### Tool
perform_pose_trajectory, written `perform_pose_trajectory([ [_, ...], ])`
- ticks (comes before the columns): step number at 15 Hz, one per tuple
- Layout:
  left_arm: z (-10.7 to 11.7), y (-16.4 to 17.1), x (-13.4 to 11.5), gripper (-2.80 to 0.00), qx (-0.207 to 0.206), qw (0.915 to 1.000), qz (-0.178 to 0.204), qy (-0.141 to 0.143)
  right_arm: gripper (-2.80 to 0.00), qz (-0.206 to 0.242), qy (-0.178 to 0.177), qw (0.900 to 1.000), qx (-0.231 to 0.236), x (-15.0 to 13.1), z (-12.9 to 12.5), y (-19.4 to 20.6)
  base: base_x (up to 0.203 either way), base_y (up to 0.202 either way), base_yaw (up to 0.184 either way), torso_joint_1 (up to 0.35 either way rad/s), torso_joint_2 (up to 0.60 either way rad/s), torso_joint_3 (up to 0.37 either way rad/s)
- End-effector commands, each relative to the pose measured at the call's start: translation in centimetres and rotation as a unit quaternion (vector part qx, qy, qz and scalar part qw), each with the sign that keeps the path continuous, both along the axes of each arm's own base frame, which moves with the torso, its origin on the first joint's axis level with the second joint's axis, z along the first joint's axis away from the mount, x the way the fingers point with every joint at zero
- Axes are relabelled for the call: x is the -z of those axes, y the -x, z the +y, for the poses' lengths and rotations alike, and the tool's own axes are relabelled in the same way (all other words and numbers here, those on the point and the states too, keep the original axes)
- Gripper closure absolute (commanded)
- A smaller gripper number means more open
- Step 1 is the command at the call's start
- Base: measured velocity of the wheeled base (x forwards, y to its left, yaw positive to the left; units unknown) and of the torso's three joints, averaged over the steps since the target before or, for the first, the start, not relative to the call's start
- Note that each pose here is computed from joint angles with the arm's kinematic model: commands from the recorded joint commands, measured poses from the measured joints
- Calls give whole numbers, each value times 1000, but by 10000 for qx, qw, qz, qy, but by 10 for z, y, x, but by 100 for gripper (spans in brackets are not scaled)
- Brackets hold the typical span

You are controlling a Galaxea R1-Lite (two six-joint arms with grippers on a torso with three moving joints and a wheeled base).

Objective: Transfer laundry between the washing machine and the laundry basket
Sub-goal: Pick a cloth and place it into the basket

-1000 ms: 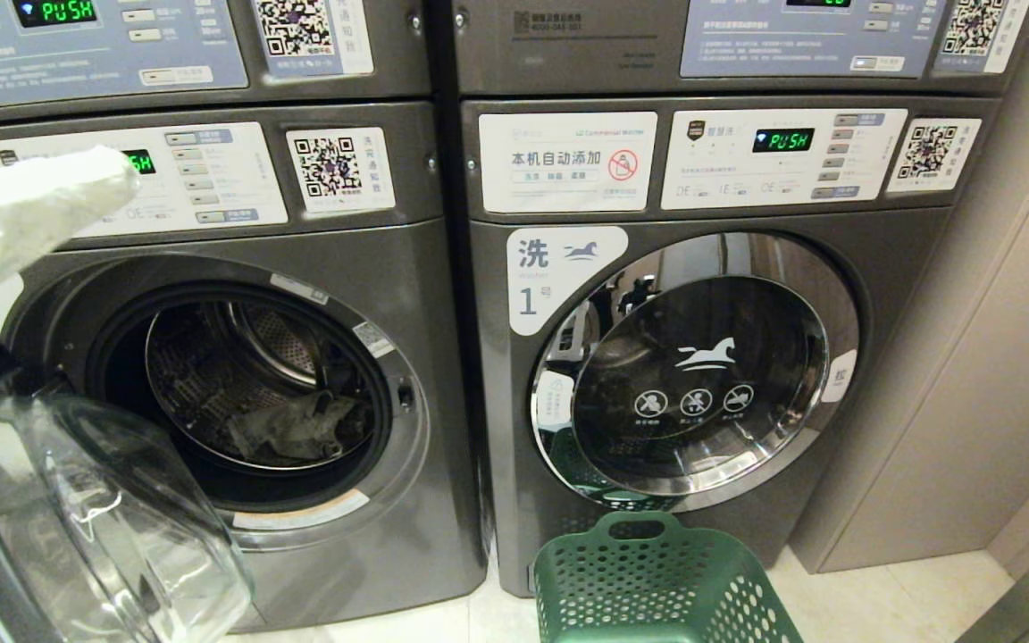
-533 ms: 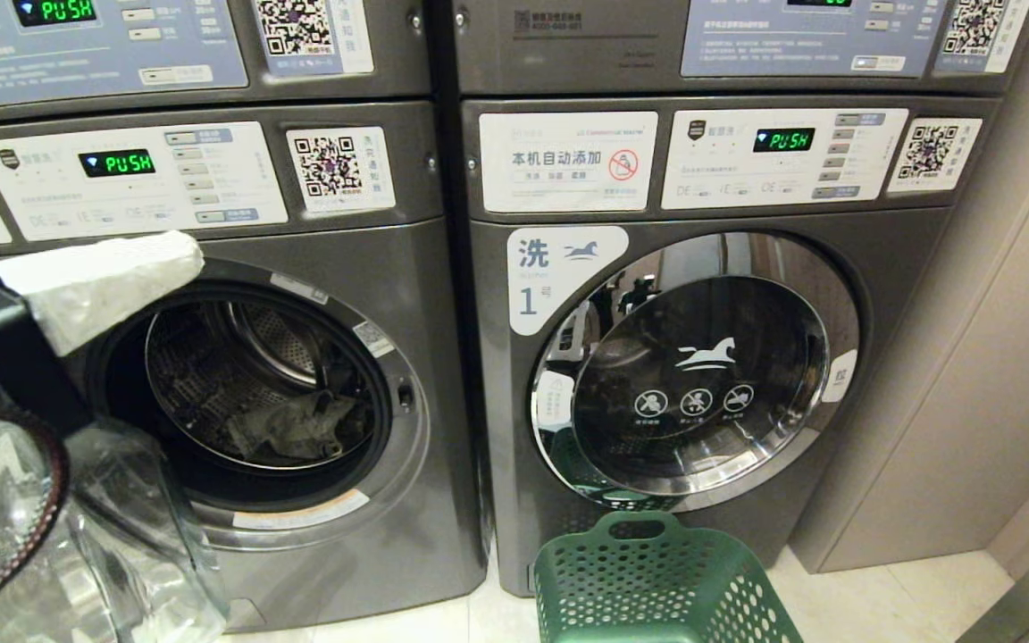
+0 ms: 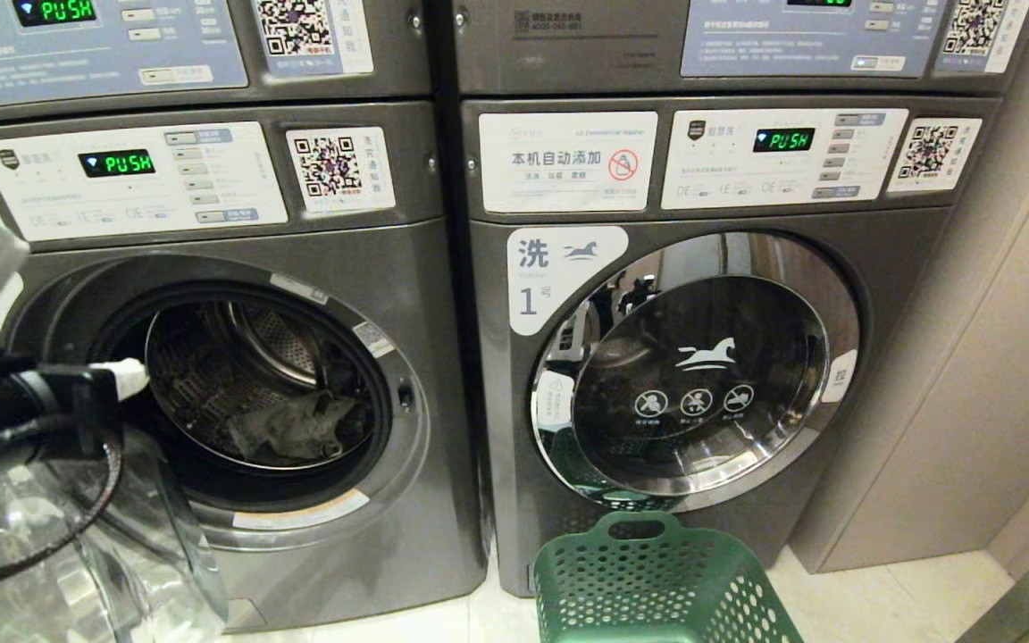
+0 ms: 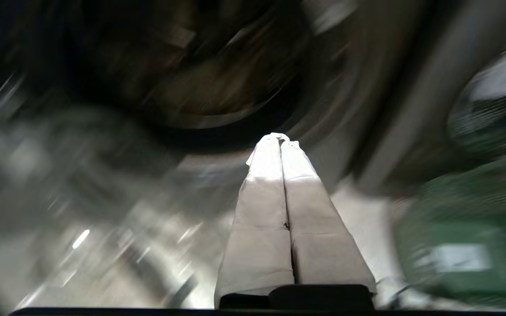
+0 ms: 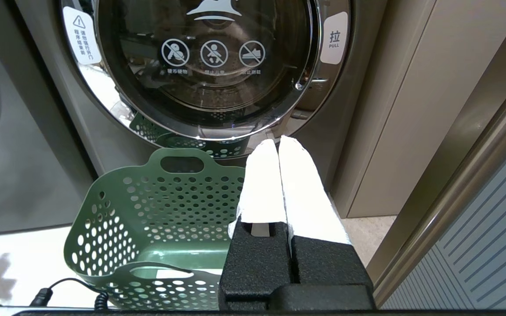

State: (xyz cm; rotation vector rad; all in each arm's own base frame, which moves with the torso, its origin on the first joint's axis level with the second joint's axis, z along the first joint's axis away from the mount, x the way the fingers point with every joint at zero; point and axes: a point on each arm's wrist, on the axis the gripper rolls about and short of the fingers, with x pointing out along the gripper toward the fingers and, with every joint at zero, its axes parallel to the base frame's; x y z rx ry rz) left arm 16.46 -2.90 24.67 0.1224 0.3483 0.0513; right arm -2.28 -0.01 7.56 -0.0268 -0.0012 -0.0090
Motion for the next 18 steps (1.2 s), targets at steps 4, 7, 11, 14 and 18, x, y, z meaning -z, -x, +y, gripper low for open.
perform_pose_trajectory([
  [4,19,0,38,0,-1672,9638,1614,-1303,0,6,4,10000,1,0,0,0,0,0,0,0,0,0],
  [7,23,-2,43,0,-2285,9436,1718,-1673,0,6,4,10000,1,0,0,0,0,0,0,0,0,0],
  [11,43,-2,54,0,-3031,9136,2015,-1814,0,6,4,10000,1,0,0,0,0,0,0,0,0,0],
  [14,60,4,57,0,-3480,8964,2131,-1730,0,6,4,10000,1,0,0,0,0,0,0,0,0,0],
  [18,93,17,54,0,-4462,8548,2212,-1457,0,6,11,10000,1,0,0,0,0,0,0,0,0,0],
])
